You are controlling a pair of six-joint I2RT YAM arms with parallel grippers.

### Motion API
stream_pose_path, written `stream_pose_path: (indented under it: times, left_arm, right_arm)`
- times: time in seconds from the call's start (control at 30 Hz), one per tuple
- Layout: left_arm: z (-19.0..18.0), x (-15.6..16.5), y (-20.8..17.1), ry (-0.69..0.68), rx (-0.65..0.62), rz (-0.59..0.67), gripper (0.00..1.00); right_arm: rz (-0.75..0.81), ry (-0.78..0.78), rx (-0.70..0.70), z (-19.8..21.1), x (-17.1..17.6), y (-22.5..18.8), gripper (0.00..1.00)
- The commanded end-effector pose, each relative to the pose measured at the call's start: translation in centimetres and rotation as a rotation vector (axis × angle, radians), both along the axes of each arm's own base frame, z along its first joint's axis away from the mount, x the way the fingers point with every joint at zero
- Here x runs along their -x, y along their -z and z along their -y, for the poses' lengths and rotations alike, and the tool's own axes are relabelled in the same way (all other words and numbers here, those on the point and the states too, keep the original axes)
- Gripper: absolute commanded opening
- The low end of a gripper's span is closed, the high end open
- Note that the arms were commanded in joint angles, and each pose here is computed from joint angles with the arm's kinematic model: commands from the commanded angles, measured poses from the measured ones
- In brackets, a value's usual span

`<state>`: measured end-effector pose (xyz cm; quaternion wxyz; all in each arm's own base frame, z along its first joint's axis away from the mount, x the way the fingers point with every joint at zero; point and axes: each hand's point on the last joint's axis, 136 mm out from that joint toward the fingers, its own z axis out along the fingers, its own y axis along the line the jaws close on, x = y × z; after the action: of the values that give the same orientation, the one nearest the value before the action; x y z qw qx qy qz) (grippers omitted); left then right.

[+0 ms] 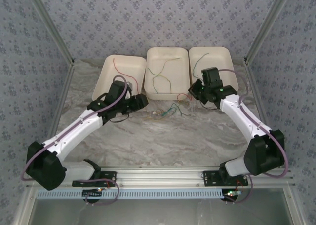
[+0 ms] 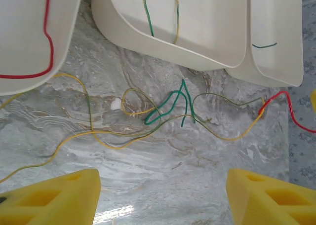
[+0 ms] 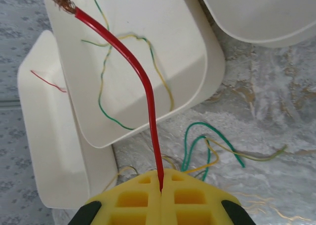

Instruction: Untangle the cables

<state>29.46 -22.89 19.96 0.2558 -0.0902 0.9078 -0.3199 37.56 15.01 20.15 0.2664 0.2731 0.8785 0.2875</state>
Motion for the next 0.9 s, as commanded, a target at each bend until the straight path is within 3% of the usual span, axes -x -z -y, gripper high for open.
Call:
stream_pose_path:
  times: [0.0,0.1,0.3,0.6,0.87]
  left_arm:
    - [3.7,-1.0,-3.2,0.102,0.166,0.058,0.69]
    - [5.1,-1.6,-3.1,0.147,0.197,0.045,0.65]
    - [8.1,-4.4,-3.7,0.191,0.250,0.080,0.60]
    - [7.6,-8.2,-0.5,0.169,0.123,0.074,0.52]
    - [9.8,-7.7,1.8,0.292,0.065,0.051,0.50]
  right_arm:
    - [0.157,-0.022,-0.109,-5.4,-3.6,-0.6,0.00]
    - [0.174,-0.052,-0.220,-7.4,-4.5,-0.8,0.00]
    - [0.191,-0.108,-0.220,-9.2,-4.5,-3.4,0.00]
    - [0.163,-0.133,-0.253,-9.8,-4.0,-4.0,0.00]
    - [0.132,-0.122,-0.278,-9.8,-3.8,-3.7,0.00]
